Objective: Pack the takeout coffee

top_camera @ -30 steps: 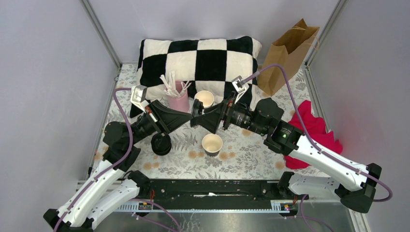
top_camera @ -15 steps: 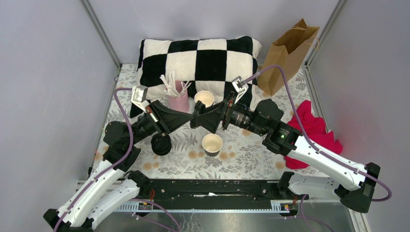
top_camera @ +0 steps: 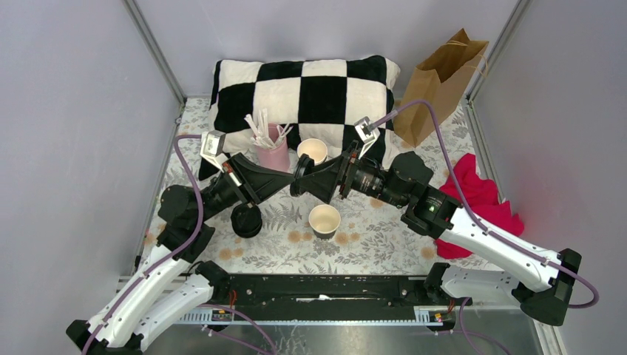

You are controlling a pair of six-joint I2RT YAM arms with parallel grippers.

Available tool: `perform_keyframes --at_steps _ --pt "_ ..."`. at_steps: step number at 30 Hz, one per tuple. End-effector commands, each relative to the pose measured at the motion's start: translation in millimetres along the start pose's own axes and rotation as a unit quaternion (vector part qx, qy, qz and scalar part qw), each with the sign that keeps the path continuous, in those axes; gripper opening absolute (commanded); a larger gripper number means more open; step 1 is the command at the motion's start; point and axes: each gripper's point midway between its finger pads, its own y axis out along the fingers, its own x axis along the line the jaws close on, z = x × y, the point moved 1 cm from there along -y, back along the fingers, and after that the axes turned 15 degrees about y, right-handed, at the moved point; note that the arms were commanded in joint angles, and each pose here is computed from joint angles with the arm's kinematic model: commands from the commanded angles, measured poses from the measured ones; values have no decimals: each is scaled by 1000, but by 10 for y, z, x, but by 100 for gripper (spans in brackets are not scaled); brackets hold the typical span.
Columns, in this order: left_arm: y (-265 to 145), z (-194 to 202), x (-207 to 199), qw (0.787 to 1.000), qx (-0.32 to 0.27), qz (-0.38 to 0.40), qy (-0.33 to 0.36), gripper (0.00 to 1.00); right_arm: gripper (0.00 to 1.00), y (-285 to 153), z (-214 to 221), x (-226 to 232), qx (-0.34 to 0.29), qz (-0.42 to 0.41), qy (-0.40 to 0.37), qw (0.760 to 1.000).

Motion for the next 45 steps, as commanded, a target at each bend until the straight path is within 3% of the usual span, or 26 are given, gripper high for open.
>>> perform_keyframes --at_steps 1,6,10,14,18,19,20,23,27,35,45 --pt "9 -48 -35 1000 1 -3 13 2 85 -4 -107 146 -21 -26 1 999" --pt "8 -33 -5 1000 5 -11 12 36 85 -6 -111 134 -24 -23 3 999" --pt "-22 -47 42 999 3 -34 21 47 85 -18 -110 90 -26 -13 4 1000" --pt "-113 -105 115 996 -5 -82 46 65 85 -40 -83 -19 -23 12 -1 1000" --pt "-343 -240 324 977 -18 -199 77 76 85 -149 49 -334 3 82 -24 996" --pt "-578 -241 598 948 -4 -308 83 88 85 -275 215 -683 50 166 -48 984" --pt "-663 -221 695 936 4 -342 84 91 86 -324 276 -800 72 195 -57 976" --pt "-849 -57 946 908 37 -411 73 93 87 -460 440 -1104 145 274 -87 947" --pt "-886 131 1056 906 59 -414 63 95 84 -574 591 -1407 227 355 -110 900" --pt "-907 328 1207 902 92 -417 70 96 83 -581 758 -1773 325 464 -169 807" --pt "-982 473 1296 895 119 -422 80 96 84 -481 956 -1966 384 492 -180 760"
